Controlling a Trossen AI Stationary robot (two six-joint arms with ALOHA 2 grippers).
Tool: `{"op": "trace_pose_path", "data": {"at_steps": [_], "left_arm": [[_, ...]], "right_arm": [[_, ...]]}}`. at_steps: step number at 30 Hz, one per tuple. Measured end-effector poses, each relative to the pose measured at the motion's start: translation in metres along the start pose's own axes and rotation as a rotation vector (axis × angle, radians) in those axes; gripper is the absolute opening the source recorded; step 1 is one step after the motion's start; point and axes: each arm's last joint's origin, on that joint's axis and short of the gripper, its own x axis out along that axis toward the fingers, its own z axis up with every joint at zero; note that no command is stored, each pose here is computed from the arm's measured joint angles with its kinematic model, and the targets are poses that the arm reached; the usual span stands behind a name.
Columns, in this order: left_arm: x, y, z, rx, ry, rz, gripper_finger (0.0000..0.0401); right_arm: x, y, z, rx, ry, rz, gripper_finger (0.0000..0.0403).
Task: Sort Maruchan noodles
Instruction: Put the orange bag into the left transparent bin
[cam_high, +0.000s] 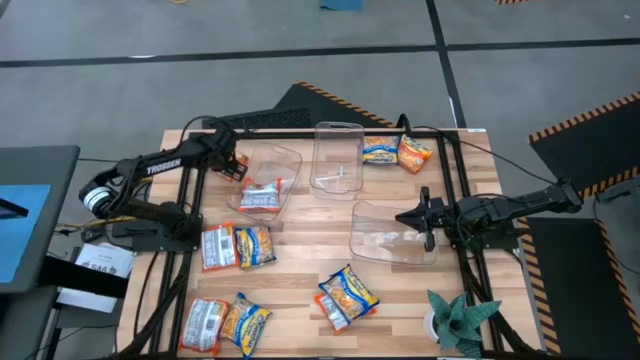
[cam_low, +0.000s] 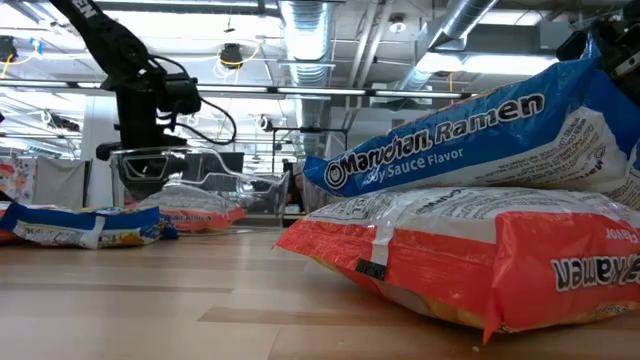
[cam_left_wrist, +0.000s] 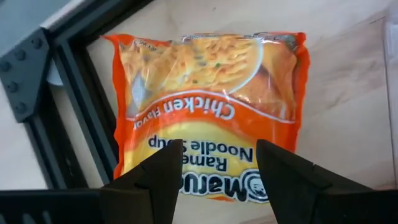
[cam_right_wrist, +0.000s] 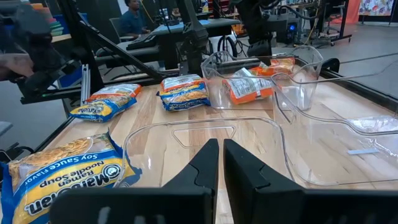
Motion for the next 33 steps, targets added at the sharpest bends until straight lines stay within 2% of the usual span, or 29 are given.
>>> {"op": "trace_pose_path", "data": {"at_steps": [3, 7, 13, 17, 22, 23, 33], "left_arm": [[0.004, 0.003, 0.002, -0.025, 0.008, -0.080, 0.0192], [0.016, 0.002, 0.002, -0.024, 0.051, -0.094, 0.0192], [0.030, -0.011, 0.001, 0.033, 0.069, 0.060, 0.0189], [0.036, -0.019, -0.001, 0.082, 0.080, 0.132, 0.0145], [0.033, -0.019, -0.001, 0.081, 0.068, 0.128, 0.0028], [0.032, -0.019, 0.000, 0.077, 0.061, 0.125, 0.0015], [0.010, -0.011, 0.002, 0.073, -0.010, 0.107, 0.0000]], "right_arm": [[0.000, 0.000, 0.000, 0.000, 0.000, 0.000, 0.0049], [0.000, 0.000, 0.000, 0.000, 0.000, 0.000, 0.0049], [0.000, 0.000, 0.000, 0.000, 0.000, 0.000, 0.0049], [0.000, 0.000, 0.000, 0.000, 0.000, 0.000, 0.0049], [0.000, 0.000, 0.000, 0.000, 0.000, 0.000, 0.0049], [0.000, 0.000, 0.000, 0.000, 0.000, 0.000, 0.0049], [0.000, 0.000, 0.000, 0.000, 0.000, 0.000, 0.0049]]}}
